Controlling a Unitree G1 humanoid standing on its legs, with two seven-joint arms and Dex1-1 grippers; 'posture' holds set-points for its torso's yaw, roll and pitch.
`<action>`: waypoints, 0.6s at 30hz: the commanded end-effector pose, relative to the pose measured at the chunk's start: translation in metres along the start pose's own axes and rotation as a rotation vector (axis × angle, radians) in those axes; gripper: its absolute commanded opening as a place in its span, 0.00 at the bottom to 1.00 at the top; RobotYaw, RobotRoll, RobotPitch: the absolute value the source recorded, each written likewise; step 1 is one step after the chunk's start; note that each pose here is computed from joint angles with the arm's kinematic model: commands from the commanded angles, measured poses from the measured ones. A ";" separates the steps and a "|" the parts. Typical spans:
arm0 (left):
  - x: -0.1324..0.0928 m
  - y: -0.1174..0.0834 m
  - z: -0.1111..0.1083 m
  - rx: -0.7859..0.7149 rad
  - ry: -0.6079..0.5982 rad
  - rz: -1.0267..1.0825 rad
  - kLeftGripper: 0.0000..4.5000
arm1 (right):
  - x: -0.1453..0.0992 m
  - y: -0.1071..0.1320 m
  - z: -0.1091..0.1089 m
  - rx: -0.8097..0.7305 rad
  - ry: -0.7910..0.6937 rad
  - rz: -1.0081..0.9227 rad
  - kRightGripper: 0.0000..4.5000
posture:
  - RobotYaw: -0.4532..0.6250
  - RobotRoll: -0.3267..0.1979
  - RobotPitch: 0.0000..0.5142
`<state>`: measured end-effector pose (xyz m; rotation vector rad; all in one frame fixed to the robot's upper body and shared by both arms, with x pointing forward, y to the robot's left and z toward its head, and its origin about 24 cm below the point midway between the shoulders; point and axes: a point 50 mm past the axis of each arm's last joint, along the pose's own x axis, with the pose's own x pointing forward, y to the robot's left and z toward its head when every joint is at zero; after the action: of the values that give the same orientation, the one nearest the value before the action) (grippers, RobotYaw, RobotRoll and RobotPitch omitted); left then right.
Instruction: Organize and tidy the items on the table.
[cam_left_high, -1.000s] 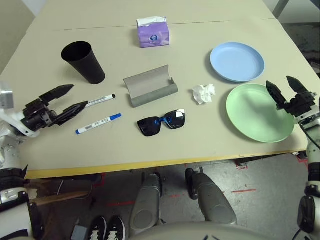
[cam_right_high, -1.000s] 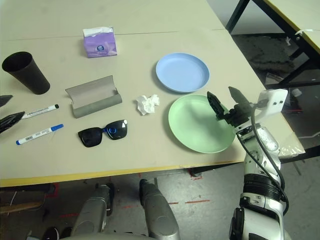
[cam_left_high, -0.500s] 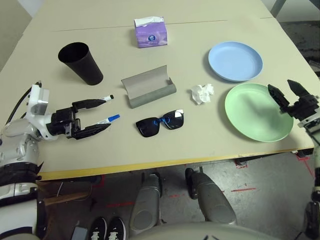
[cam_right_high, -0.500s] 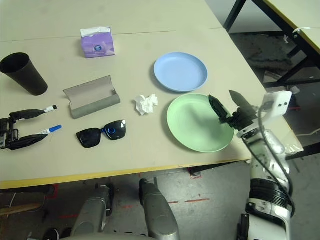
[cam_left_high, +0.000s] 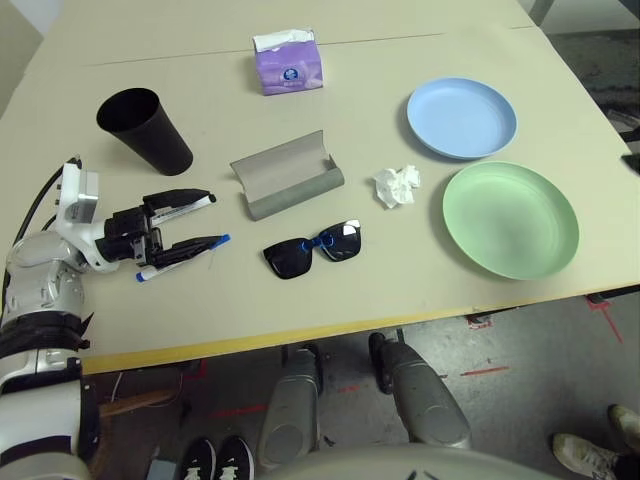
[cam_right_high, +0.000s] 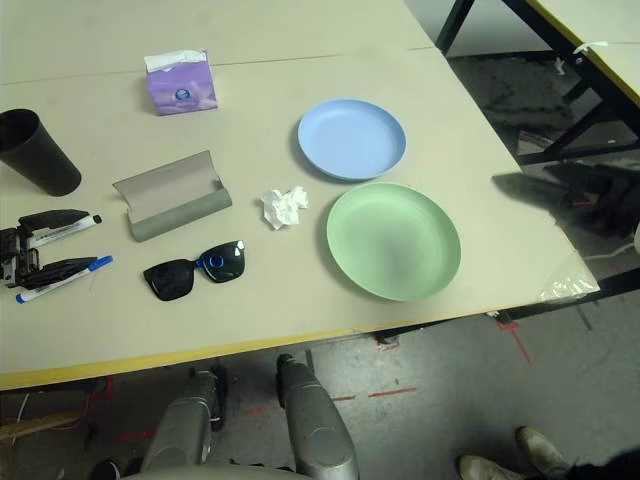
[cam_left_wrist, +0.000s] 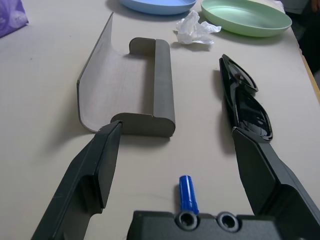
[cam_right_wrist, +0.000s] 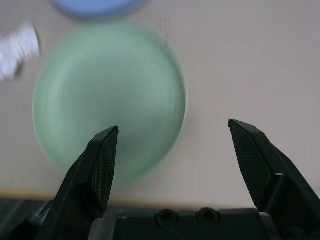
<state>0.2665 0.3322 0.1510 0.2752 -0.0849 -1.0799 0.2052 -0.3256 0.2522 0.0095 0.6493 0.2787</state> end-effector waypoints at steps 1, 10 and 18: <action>0.001 -0.003 -0.005 -0.006 0.019 -0.019 0.99 | 0.007 0.006 -0.018 0.044 0.131 0.022 1.00 | 0.16 0.62 0.57; -0.002 -0.007 -0.007 -0.001 0.027 -0.018 0.99 | 0.029 0.013 -0.034 0.095 0.155 0.119 1.00 | 0.18 0.62 0.60; -0.007 -0.013 -0.007 0.005 0.033 -0.020 0.99 | 0.049 0.021 -0.031 0.106 0.137 0.174 1.00 | 0.22 0.62 0.62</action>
<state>0.2577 0.3320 0.1419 0.2919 -0.0676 -1.0882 0.2189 -0.2970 0.2051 0.1367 0.7563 0.4192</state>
